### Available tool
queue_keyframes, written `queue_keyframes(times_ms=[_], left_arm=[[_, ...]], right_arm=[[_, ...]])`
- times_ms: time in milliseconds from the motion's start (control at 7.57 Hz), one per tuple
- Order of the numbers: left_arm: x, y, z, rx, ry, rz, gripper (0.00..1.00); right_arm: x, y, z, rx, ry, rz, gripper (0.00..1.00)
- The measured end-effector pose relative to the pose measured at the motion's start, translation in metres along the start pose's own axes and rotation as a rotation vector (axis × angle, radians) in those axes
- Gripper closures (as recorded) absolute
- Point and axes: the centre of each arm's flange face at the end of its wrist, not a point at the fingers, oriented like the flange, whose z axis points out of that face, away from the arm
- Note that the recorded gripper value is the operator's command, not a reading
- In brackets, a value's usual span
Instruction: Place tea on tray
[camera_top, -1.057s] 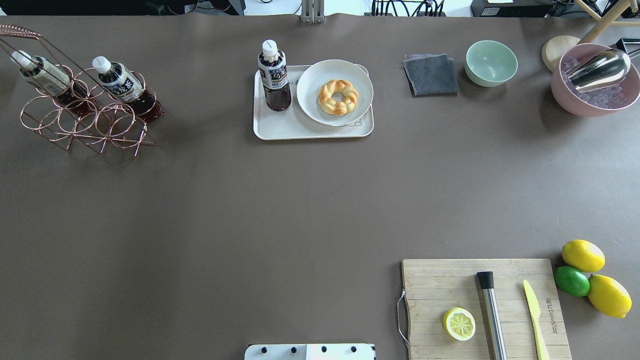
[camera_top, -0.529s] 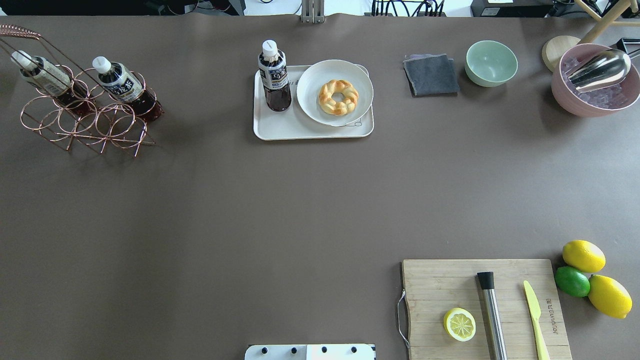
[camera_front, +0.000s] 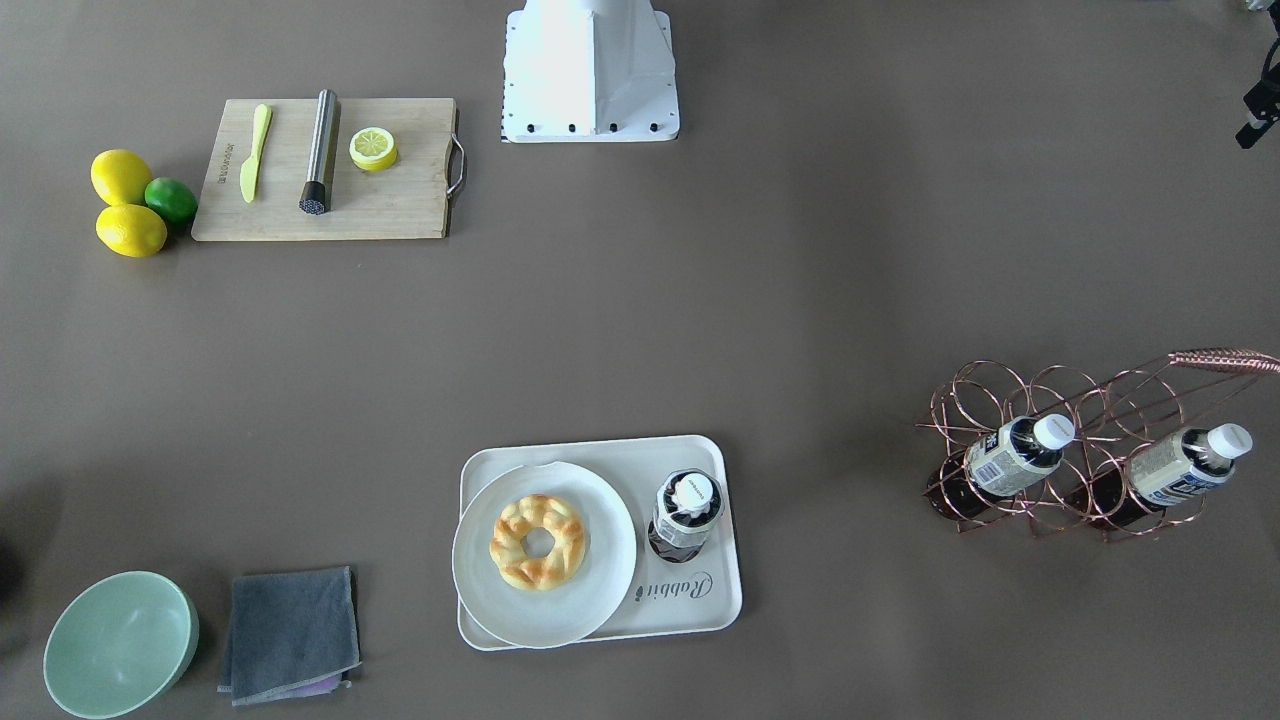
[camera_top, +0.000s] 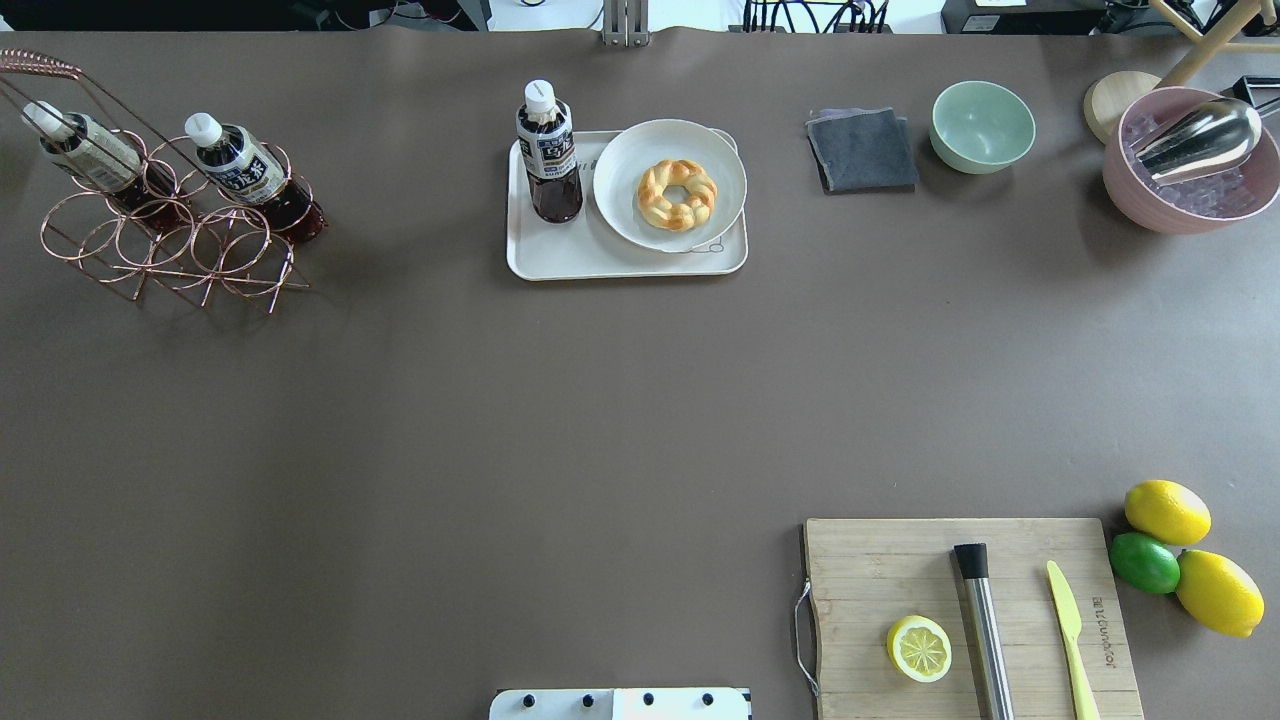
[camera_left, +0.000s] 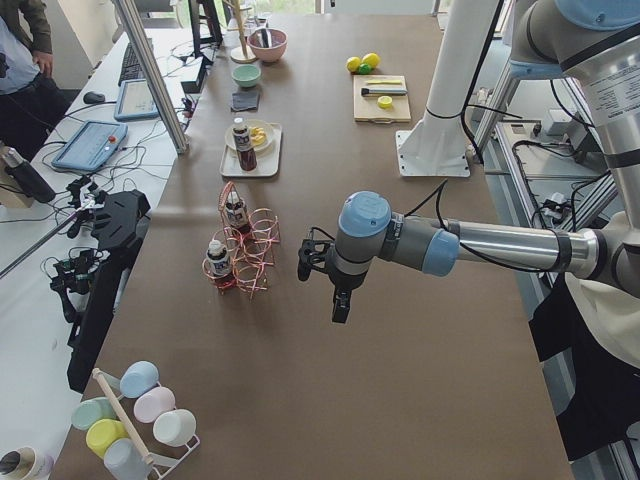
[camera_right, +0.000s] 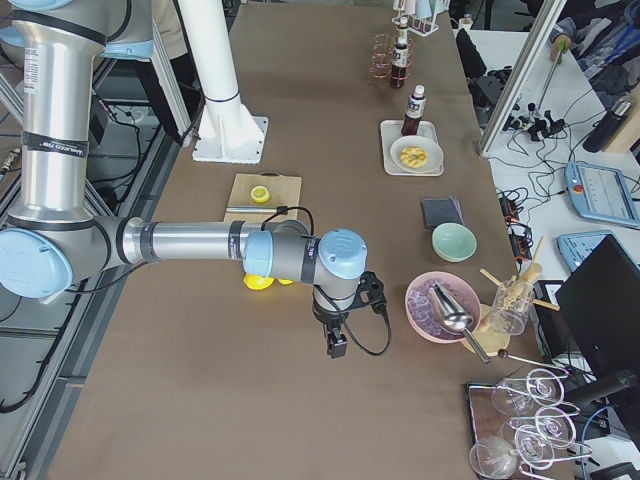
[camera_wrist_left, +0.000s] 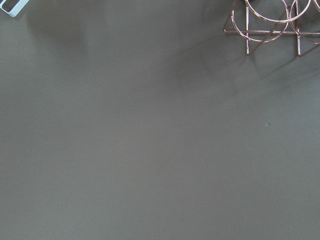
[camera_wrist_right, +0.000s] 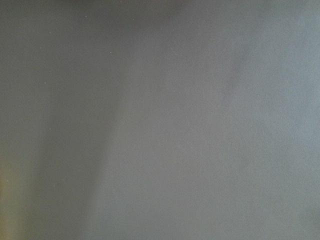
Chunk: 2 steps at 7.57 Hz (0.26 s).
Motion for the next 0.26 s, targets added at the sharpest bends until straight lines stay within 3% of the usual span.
queue_keyframes(times_ms=[264], left_arm=[[0.0005, -0.0016, -0.0007, 0.003, -0.002, 0.003, 0.03]], right_arm=[[-0.0002, -0.0004, -0.0004, 0.001, 0.001, -0.002, 0.00]])
